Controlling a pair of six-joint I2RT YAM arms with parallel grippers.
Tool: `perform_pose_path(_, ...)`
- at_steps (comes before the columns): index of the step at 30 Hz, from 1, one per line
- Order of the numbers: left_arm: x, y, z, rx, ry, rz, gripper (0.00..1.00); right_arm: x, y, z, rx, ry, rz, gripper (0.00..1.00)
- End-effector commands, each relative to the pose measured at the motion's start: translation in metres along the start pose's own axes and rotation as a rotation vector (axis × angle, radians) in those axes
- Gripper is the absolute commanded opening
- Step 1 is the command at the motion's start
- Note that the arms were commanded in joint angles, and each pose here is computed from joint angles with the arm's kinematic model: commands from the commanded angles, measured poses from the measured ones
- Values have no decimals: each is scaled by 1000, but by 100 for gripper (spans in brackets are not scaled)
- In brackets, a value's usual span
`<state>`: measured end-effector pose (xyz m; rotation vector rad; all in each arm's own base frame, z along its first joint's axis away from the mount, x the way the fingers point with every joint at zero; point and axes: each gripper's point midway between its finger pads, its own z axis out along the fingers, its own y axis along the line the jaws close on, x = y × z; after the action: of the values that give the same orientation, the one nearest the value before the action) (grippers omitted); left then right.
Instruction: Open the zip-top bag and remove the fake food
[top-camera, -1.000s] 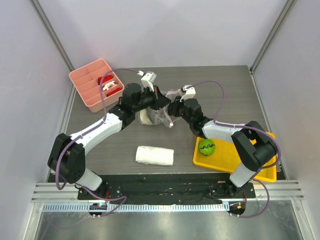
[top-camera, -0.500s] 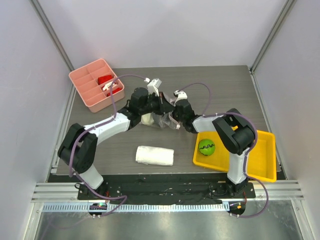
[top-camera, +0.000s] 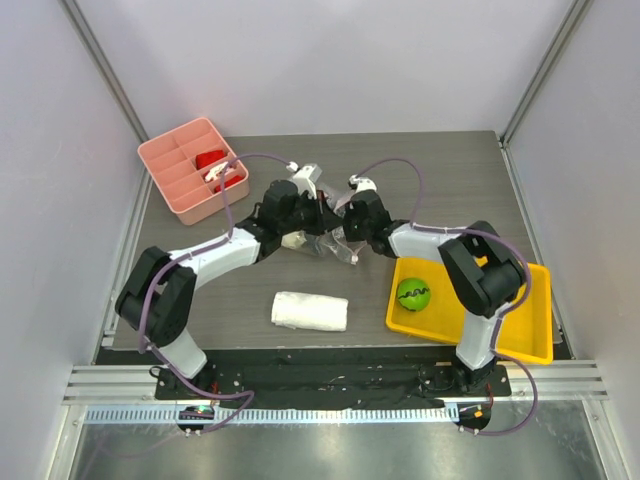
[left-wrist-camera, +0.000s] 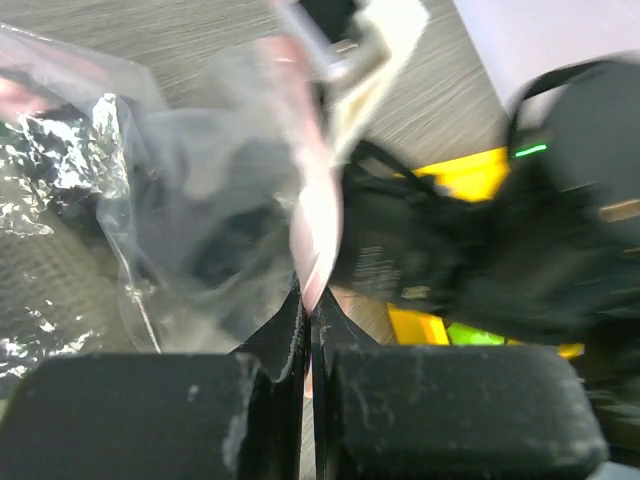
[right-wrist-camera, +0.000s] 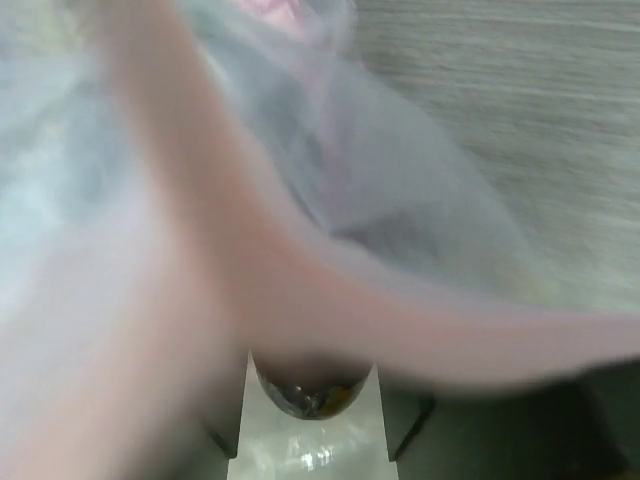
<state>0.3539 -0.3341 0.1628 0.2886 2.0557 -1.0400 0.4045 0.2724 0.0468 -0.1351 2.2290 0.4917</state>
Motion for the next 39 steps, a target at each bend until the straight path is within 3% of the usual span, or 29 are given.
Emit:
perform_pose_path(1, -23, 0, -21, -25, -48, 96, 0, -48, 14, -56, -11, 12, -6, 3)
perform_pose_path(7, -24, -1, -34, -41, -44, 125, 0, -37, 36, -95, -166, 130, 48, 1)
perform_pose_path(16, -33, -12, -39, -11, -68, 126, 0, -59, 64, -148, -292, 147, 144, 1)
perform_pose_path(22, -56, -8, -45, -82, -117, 119, 0, -18, 25, -188, -124, 269, 87, 2)
perform_pose_path(24, -61, -1, -44, -121, -124, 112, 0, -19, 13, -211, -71, 207, 94, 1)
perform_pose_path(28, -73, 3, -43, -143, -159, 97, 0, 13, -10, -248, 19, 223, 176, 1)
perform_pose_path(31, -76, 4, -44, -145, -167, 99, 0, 17, -55, -279, 232, 77, 268, 2)
perform_pose_path(32, -75, 4, -44, -141, -163, 103, 0, 18, -65, -287, 292, 23, 385, 2)
perform_pose_path(33, -74, 1, -45, -130, -161, 107, 0, 8, -80, -307, 337, -114, 448, 2)
perform_pose_path(35, -76, -3, -48, -110, -176, 110, 0, 25, -95, -310, 383, -169, 575, 2)
perform_pose_path(39, -76, -8, -51, -92, -173, 111, 0, 45, -125, -320, 516, -235, 698, 19)
